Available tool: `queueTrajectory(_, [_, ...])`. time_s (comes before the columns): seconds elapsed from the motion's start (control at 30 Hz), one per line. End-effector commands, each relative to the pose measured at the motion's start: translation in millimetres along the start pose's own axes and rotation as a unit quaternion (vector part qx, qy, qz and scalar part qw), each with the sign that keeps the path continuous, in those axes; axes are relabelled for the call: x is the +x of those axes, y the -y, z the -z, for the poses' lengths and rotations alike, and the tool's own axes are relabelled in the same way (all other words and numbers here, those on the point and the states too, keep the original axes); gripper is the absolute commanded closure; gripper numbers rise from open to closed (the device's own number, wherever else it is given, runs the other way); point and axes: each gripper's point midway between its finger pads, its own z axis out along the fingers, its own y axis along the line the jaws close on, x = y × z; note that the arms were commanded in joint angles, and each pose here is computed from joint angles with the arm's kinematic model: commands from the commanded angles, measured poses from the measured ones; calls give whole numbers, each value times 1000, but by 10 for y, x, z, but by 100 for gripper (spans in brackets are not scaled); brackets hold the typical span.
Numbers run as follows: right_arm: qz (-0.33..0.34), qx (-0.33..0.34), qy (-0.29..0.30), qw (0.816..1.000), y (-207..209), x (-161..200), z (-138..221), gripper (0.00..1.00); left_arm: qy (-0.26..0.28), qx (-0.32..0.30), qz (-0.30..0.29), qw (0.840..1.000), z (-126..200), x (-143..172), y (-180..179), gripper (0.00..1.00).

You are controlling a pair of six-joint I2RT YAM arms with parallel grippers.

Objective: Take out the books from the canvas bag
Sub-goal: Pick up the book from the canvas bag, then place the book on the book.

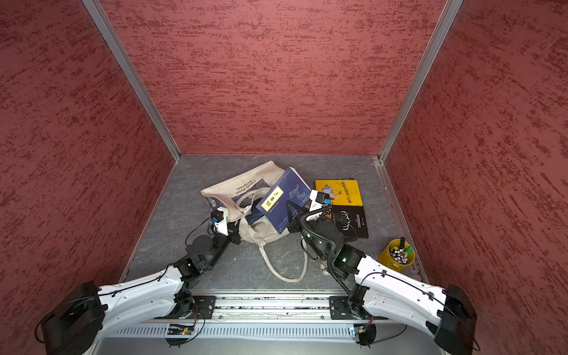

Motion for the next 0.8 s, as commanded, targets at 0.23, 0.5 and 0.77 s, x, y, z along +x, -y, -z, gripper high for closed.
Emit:
queueTrajectory(0.23, [-81,122,154,977,573,-922,125,100,15,-28,13,999,-36,-124,-91,100])
queueTrajectory(0.5, [-112,166,197,960,1136,-1230,164,100,15,-40,16,999,-30,-131,-139,100])
queueTrajectory(0.77, [-182,199,180,946,1969,-1148,-8,100,15,-35,18,999,-25,-131,-127,100])
